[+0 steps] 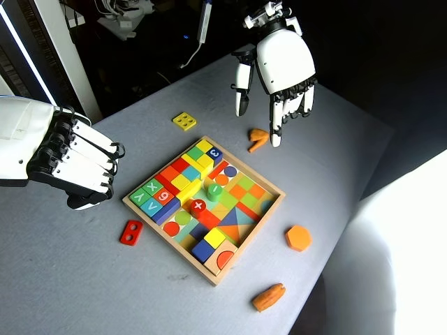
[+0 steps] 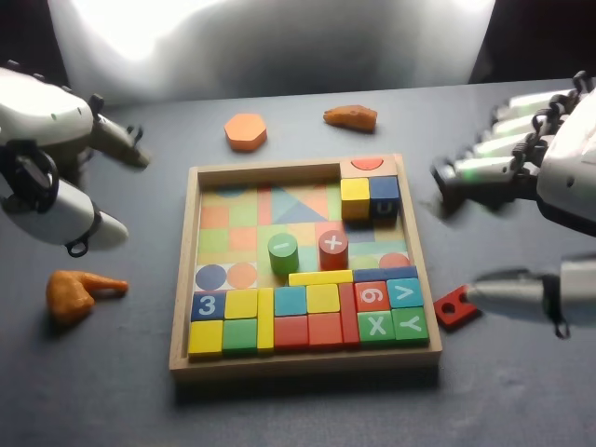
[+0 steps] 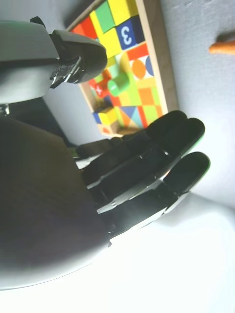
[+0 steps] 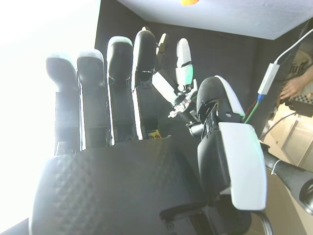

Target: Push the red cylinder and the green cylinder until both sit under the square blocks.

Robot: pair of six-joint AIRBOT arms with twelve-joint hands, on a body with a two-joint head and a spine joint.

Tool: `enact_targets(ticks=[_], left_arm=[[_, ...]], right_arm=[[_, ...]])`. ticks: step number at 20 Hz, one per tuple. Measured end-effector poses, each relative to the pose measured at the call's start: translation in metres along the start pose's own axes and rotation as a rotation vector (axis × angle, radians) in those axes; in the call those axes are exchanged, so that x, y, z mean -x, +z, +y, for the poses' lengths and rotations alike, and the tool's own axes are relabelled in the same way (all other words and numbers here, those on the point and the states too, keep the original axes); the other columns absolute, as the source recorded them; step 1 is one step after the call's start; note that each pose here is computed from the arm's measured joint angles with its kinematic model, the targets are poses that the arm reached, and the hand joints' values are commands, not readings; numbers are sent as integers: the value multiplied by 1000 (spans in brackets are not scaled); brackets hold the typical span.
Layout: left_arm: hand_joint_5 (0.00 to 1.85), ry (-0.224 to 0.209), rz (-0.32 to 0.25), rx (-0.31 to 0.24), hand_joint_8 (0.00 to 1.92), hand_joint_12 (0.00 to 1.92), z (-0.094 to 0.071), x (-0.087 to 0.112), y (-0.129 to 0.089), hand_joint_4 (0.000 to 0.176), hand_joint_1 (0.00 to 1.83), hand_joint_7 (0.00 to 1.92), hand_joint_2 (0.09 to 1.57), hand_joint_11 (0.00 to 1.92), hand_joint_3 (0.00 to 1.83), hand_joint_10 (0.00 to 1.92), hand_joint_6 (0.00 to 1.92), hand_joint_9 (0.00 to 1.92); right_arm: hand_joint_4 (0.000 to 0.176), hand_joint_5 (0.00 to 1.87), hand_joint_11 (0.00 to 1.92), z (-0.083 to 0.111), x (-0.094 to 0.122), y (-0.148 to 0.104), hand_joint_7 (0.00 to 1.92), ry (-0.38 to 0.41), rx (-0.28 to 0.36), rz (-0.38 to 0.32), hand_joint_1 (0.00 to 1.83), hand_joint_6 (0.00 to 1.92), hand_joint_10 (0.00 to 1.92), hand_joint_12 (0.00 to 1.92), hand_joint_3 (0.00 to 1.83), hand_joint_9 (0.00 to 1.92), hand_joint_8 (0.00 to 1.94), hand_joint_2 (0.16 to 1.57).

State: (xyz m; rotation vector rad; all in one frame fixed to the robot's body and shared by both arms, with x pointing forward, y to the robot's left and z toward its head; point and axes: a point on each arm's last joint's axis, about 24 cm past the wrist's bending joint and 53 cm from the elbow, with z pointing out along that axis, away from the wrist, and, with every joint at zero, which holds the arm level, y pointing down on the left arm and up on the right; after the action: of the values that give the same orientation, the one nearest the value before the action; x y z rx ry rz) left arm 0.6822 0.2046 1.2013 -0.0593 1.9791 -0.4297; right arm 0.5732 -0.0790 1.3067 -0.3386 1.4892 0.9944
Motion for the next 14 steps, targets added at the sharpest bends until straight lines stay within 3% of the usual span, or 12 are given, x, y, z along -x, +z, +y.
enact_targets(ticks=[2, 4, 5, 7, 10, 14], left_arm=[[3, 12, -8, -9, 1, 570, -2, 2, 0, 32, 518, 69, 1261, 0, 9, 4, 1, 128], [0, 6, -7, -12, 0, 578, -3, 2, 0, 41, 499, 58, 1270, 0, 9, 2, 0, 128], [0, 7, -4, -9, 1, 577, -2, 0, 0, 47, 490, 60, 1278, 0, 10, 3, 0, 131], [4, 8, -4, -8, 3, 614, -2, 0, 0, 48, 482, 72, 1275, 0, 5, 3, 1, 137], [10, 7, 4, 12, 2, 600, 2, -2, 0, 44, 494, 66, 1280, 0, 5, 2, 3, 138], [40, -2, 15, -6, 2, 695, -6, -6, -1, 44, 492, 82, 1281, 0, 1, 3, 3, 166]], right_arm=[[0, 27, 0, 0, 1, 0, 125, 4, 0, -3, 243, 79, 307, 638, 12, 0, 5, 1283], [0, 36, 0, -4, -3, -1, 116, 4, -18, 15, 229, 62, 296, 696, 2, 0, 1, 1279], [0, 13, 0, -8, -14, 1, 64, 0, -35, 61, 198, 44, 147, 478, 1, 12, 6, 1279], [0, 2, 0, -14, -34, 3, 16, 8, -67, 139, 116, 21, 29, 55, 0, 2, 2, 1263], [0, 1, 0, -20, -39, 14, 0, 55, -82, 155, 19, 1, 0, 0, 0, 0, 0, 1227], [0, 20, 0, -17, -69, 32, 0, 15, -77, 225, 0, 8, 0, 0, 0, 0, 0, 1185]])
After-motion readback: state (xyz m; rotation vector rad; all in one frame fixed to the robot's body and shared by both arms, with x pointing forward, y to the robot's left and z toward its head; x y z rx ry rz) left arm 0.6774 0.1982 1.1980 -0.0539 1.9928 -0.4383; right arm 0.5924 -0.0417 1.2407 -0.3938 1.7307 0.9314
